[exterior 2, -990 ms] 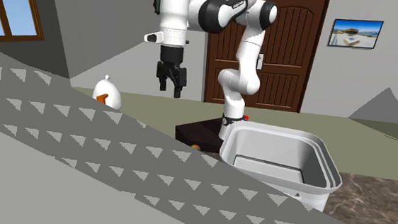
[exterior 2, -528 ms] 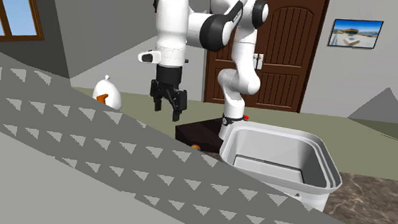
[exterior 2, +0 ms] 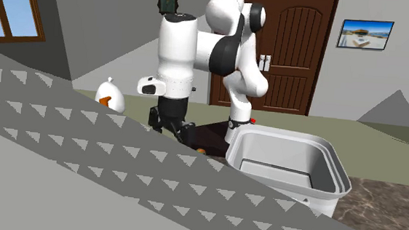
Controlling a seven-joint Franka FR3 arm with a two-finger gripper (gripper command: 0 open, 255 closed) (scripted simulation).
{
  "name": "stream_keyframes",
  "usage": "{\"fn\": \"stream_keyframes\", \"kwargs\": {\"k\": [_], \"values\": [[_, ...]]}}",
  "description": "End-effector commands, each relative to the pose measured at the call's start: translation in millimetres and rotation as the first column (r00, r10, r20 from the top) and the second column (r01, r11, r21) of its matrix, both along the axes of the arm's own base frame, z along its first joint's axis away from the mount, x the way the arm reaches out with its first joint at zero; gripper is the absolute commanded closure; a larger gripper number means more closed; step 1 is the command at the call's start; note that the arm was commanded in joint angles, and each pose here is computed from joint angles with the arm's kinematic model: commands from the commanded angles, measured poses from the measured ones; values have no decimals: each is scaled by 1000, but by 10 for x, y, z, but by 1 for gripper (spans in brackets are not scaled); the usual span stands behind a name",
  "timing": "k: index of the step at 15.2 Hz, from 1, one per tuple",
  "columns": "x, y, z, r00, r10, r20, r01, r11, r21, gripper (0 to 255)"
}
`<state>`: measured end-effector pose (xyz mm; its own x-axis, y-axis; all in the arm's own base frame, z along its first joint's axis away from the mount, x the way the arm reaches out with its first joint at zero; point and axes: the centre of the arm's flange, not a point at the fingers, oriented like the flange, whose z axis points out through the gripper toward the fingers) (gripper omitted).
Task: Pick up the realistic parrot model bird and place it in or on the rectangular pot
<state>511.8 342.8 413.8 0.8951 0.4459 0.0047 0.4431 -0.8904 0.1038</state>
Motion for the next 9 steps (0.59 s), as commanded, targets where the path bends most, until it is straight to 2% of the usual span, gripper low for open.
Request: {"fn": "stream_keyframes", "kwargs": {"k": [1,7,9], "values": [[74,217,-147,999,35,-2,-35,999,-14,0],[223,879,-581,991,133,-12,-134,990,-52,0],[229,865,-686,991,133,-12,-134,990,-52,0]]}}
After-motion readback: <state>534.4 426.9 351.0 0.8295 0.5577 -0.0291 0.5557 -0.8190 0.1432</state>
